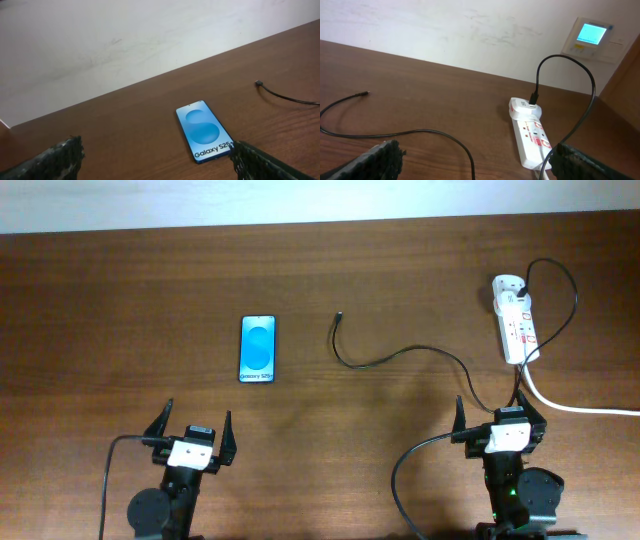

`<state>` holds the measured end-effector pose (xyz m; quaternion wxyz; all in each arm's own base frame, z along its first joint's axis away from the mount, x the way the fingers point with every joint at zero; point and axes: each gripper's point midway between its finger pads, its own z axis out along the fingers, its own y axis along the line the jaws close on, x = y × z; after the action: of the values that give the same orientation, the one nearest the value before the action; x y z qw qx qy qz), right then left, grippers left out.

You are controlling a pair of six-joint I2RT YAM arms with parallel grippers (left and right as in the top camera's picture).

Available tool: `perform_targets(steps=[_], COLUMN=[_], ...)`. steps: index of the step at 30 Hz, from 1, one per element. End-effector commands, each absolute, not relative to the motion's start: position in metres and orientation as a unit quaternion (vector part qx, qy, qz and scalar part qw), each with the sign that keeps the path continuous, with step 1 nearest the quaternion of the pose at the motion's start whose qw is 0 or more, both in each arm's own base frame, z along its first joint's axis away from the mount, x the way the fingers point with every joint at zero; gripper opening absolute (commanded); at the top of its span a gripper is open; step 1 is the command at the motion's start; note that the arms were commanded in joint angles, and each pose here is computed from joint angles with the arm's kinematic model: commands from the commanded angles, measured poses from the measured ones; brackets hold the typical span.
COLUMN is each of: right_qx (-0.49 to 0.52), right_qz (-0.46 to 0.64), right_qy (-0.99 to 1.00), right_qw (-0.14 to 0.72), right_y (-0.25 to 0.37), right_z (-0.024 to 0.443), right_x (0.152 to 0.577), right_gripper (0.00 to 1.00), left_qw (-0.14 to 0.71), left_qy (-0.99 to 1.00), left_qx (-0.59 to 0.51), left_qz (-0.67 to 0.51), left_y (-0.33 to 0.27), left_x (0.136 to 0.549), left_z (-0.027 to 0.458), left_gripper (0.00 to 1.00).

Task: Plug charger to phone and switch on socket
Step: 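Reach the left gripper down and grasp the blue phone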

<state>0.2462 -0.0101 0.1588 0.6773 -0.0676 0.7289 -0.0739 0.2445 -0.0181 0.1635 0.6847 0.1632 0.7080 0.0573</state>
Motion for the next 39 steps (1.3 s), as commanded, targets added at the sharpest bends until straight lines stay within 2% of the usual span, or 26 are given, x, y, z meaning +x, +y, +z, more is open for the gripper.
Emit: perform_targets(steps=[1, 6, 14, 18, 21, 23, 25, 27, 29, 31, 32, 35, 39], right_qx=[-0.073, -0.073, -0.073, -0.073, -0.073, -0.073, -0.073, -0.073, -0.073, -0.073, -0.073, -0.073, -0.073], right_qz=[-0.064, -0.064, -0.064, -0.065, -0.065, -0.064, -0.065, -0.065, -0.065, -0.064, -0.064, -0.064, -0.064], right_qy=[0.729, 0.729, 0.729, 0.729, 0.729, 0.729, 0.729, 0.729, 0.729, 0.729, 0.729, 0.729, 0.729], right_qw=[0.677, 0.677, 0.677, 0.678, 0.678, 0.677, 0.678, 0.678, 0.678, 0.677, 0.677, 0.677, 0.677], right_y=[-0.006, -0.006, -0.006, -0.006, -0.006, -0.006, -0.006, -0.006, -0.006, -0.006, -0.006, -0.006, -0.006], right_z=[0.157, 0.157, 0.157, 0.157, 0.157, 0.157, 0.157, 0.157, 0.157, 0.157, 0.157, 0.157, 0.157], right_x=[0.246, 0.246, 0.246, 0.246, 0.246, 0.246, 0.246, 0.246, 0.246, 0.246, 0.246, 0.246, 0.246], right_gripper=[0.98, 0.98, 0.98, 0.98, 0.98, 0.98, 0.98, 0.98, 0.98, 0.98, 0.98, 0.98, 0.98], left_qw=[0.682, 0.655, 0.606, 0.544, 0.446, 0.392, 0.364, 0.375, 0.365, 0.361, 0.349, 0.288, 0.230], left_qy=[0.712, 0.740, 0.773, 0.815, 0.876, 0.898, 0.904, 0.896, 0.891, 0.892, 0.905, 0.942, 0.967], left_qx=[0.161, 0.151, 0.182, 0.187, 0.129, 0.133, 0.152, 0.169, 0.179, 0.179, 0.135, 0.040, 0.045], left_qz=[0.050, 0.031, -0.030, -0.075, -0.129, -0.149, -0.163, -0.168, -0.201, -0.205, -0.202, -0.168, -0.097], left_y=[-0.020, -0.019, -0.035, -0.042, -0.042, -0.054, -0.074, -0.088, -0.107, -0.111, -0.105, -0.098, -0.105], left_x=[0.244, 0.253, 0.293, 0.320, 0.352, 0.372, 0.395, 0.412, 0.413, 0.417, 0.422, 0.431, 0.446], left_z=[0.174, 0.193, 0.226, 0.229, 0.230, 0.233, 0.236, 0.238, 0.232, 0.227, 0.219, 0.187, 0.193], left_gripper=[0.99, 0.99, 0.99, 0.99, 0.99, 0.99, 0.99, 0.99, 0.99, 0.99, 0.96, 0.99, 0.99])
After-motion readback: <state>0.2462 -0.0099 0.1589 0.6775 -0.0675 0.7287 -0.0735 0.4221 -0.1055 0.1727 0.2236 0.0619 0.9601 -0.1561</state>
